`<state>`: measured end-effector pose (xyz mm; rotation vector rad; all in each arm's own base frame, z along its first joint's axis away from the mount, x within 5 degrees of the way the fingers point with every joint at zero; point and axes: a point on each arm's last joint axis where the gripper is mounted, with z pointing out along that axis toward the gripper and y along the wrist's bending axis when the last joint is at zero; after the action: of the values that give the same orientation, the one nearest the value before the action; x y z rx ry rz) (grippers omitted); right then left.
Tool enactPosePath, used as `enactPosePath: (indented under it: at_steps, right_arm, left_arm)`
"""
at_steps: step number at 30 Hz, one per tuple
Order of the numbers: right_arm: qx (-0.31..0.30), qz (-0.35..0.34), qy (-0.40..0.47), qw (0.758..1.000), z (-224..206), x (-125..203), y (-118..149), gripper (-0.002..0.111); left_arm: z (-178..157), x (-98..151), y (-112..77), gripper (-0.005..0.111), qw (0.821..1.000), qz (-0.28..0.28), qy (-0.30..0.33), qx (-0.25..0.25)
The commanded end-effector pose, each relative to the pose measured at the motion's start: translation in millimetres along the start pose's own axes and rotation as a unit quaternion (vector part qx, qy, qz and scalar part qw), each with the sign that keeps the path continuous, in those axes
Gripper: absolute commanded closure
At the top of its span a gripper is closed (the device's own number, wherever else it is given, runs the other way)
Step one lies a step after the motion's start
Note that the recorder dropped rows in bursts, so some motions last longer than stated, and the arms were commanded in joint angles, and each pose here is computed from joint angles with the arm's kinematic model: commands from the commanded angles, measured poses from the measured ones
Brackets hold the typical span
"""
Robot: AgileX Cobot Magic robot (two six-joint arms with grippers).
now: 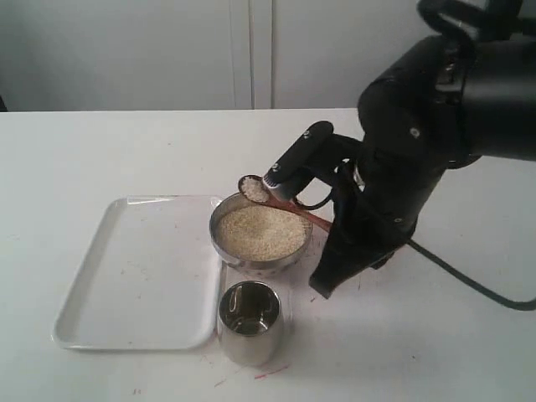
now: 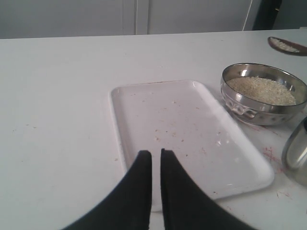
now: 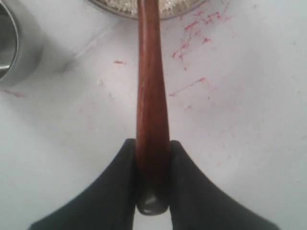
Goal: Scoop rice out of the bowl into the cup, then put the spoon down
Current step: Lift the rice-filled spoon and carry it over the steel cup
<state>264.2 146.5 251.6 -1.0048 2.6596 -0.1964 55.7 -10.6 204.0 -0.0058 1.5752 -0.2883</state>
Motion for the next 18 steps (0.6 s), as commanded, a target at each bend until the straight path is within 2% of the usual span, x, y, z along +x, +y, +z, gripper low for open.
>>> enactPosePath:
  at_steps: [1,4,8,11,16,18]
  right_arm:
    - [0.002,0.021,0.022,1.0,-34,23,-5,0.108]
    - [-0.049,0.065,0.022,0.996,-63,41,3,0.108]
    - [-0.067,0.049,-0.002,0.997,-82,57,30,0.108]
    - [-0.076,0.049,0.013,0.996,-78,64,52,0.108]
    - [0.002,0.026,0.027,0.999,-63,78,72,0.108]
    - [0.006,0.012,0.034,0.999,-59,83,80,0.108]
  left_arm:
    - [0,-2,-0.7,0.092,1.0,-0.004,-0.004,0.003]
    - [0,-2,-0.7,0.092,1.0,-0.004,-0.004,0.003]
    - [0,-2,-0.7,0.092,1.0,-0.004,-0.004,0.003]
    - [0,-2,-0.7,0.092,1.0,-0.004,-0.004,0.003]
    - [0,-2,-0.7,0.092,1.0,-0.004,-0.004,0.003]
    - [0,-2,-0.7,0.092,1.0,-0.004,-0.004,0.003]
